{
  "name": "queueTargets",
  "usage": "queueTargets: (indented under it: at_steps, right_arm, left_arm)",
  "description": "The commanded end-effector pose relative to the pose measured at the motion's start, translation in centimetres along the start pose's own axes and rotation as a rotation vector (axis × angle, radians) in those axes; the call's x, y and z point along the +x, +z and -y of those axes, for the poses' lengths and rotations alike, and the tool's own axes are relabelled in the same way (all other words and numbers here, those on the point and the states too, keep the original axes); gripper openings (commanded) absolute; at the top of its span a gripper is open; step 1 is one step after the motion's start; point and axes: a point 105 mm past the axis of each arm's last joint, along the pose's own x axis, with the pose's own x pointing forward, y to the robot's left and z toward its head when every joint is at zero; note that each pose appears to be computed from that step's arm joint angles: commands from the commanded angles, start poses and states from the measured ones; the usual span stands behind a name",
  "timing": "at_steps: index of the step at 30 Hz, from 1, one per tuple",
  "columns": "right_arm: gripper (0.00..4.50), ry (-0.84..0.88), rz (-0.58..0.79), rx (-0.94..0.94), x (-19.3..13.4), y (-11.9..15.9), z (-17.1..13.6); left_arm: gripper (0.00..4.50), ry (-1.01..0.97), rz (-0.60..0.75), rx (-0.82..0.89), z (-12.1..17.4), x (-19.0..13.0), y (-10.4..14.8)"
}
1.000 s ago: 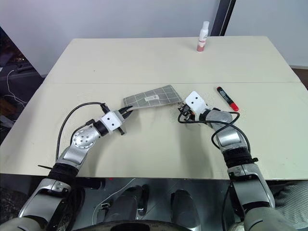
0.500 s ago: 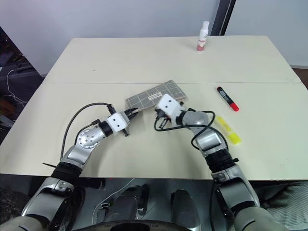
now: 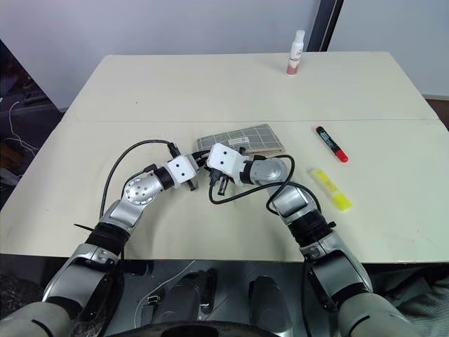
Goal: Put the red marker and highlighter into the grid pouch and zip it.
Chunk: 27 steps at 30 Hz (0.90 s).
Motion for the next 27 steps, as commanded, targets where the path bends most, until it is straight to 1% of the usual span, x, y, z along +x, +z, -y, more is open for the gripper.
queueTargets:
  at_steps: [1,3,6,8,9,11,12,14,16,18,19,21,23,24,27]
  right_arm:
    - [1.93,-0.114,0.072,0.053,-3.4,0.4,2.2]
    - [2.99,-0.162,0.121,0.123,-5.0,0.4,2.5]
    - [4.48,-0.270,0.199,0.250,-8.7,-0.5,2.6]
    - [4.48,-0.355,0.216,0.241,-10.6,-0.8,2.7]
    - [4.48,-0.409,0.215,0.267,-11.5,-1.2,2.9]
    - [4.48,-0.509,0.167,0.281,-13.4,-2.3,3.4]
    - [4.48,-0.536,0.139,0.294,-14.2,-2.9,3.6]
    - [4.48,-0.575,0.044,0.333,-16.7,-5.1,3.7]
    - [4.48,-0.571,-0.087,0.372,-19.2,-7.7,3.3]
    - [4.48,-0.598,-0.152,0.410,-20.8,-9.1,3.6]
    - [4.48,-0.618,-0.163,0.421,-21.3,-9.4,3.9]
    - [4.48,-0.694,-0.208,0.460,-22.8,-10.7,4.9]
    - [4.48,-0.701,-0.265,0.518,-23.7,-12.0,4.7]
    - [4.48,-0.674,-0.294,0.561,-23.8,-12.6,4.1]
    - [4.48,-0.576,-0.312,0.644,-23.5,-12.9,2.5]
  left_arm:
    - [0.00,0.075,0.015,-0.008,-1.4,-0.8,0.4]
    - [0.00,0.088,0.011,-0.018,-1.5,-1.1,0.3]
    - [0.00,0.107,0.015,-0.034,-1.4,-1.3,0.4]
    - [0.00,0.114,0.015,-0.032,-1.4,-1.4,0.5]
    - [0.00,0.116,0.016,-0.035,-1.4,-1.4,0.5]
    - [0.00,0.112,0.019,-0.034,-1.3,-1.4,0.6]
    - [0.00,0.112,0.020,-0.034,-1.2,-1.4,0.6]
    - [0.00,0.107,0.024,-0.036,-1.1,-1.3,0.7]
    - [0.00,0.102,0.032,-0.046,-0.9,-1.1,0.8]
    - [0.00,0.094,0.037,-0.050,-0.7,-0.9,0.8]
    - [0.00,0.090,0.038,-0.052,-0.6,-0.8,0.8]
    - [0.00,0.077,0.041,-0.051,-0.2,-0.6,0.9]
    - [0.00,0.071,0.046,-0.051,0.0,-0.4,1.0]
    - [0.00,0.070,0.049,-0.051,0.0,-0.3,1.1]
    - [0.00,0.071,0.054,-0.051,0.0,-0.1,1.3]
